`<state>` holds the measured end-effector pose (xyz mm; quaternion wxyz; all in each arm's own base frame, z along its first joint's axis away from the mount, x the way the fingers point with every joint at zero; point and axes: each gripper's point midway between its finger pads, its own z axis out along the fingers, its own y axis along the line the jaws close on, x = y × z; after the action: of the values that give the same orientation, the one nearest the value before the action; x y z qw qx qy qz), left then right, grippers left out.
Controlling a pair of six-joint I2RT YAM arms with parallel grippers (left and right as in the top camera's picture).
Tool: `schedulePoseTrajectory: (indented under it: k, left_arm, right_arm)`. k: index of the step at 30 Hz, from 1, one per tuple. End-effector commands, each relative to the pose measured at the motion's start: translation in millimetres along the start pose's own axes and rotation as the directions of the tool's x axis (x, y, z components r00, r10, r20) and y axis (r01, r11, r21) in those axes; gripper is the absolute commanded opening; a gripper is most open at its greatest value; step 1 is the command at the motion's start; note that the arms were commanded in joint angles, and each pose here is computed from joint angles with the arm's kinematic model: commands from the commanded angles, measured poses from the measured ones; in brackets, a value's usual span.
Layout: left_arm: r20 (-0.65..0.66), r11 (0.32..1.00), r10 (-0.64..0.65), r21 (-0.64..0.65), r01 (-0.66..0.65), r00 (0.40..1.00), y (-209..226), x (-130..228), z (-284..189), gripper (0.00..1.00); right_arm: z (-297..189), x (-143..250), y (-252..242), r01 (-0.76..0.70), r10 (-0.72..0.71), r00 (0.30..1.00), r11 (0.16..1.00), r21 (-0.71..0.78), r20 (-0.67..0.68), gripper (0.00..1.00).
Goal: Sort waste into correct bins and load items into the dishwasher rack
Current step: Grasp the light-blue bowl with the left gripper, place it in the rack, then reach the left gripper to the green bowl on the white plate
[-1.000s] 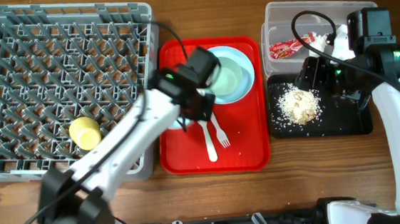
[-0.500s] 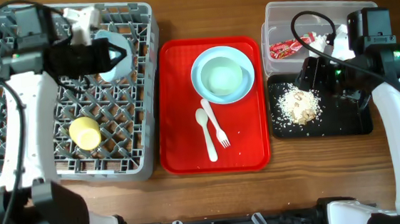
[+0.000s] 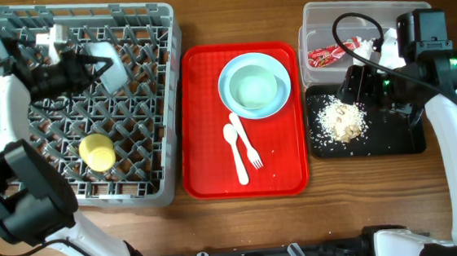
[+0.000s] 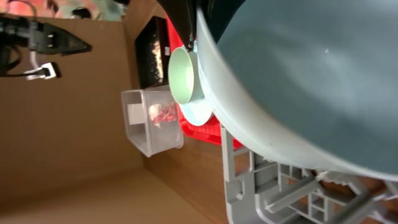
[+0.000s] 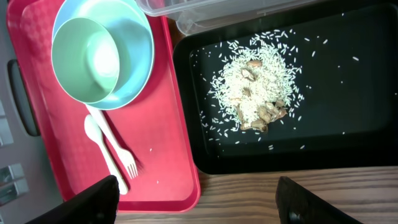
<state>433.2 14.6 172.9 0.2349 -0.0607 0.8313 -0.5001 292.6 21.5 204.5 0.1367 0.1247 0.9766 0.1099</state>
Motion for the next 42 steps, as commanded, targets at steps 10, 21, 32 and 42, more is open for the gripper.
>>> schedulePoseTrajectory:
  k: [10, 21, 32, 42]
  left_arm:
    - [0.002, 0.922, -0.331, -0.210, 0.324, 0.944, 49.8, 39.4, -59.3, 0.64]
    - [-0.019, 0.948, -0.057, -0.314, 0.048, 0.998, -56.5, 50.9, -62.1, 1.00]
    - [-0.315, 0.739, 0.394, -0.450, -0.501, 0.863, -118.5, 83.4, 89.0, 1.00]
    - [-0.454, 0.594, 0.604, -0.292, -0.750, 0.655, -137.6, 157.4, 237.7, 1.00]
  right_arm:
    - [-0.7, 0.2, -2.6, 0.011, -0.011, 1.000, 1.000, 0.013, 0.003, 0.81]
    - [-0.7, 0.1, -2.5, 0.025, -0.025, 1.000, 1.000, 0.013, 0.003, 0.81]
    - [-9.8, 3.4, -56.1, -0.232, 0.216, 0.973, 0.923, 0.306, 0.084, 0.85]
    - [-10.0, 3.8, -56.6, -0.233, 0.218, 0.972, 0.922, 0.309, 0.085, 0.89]
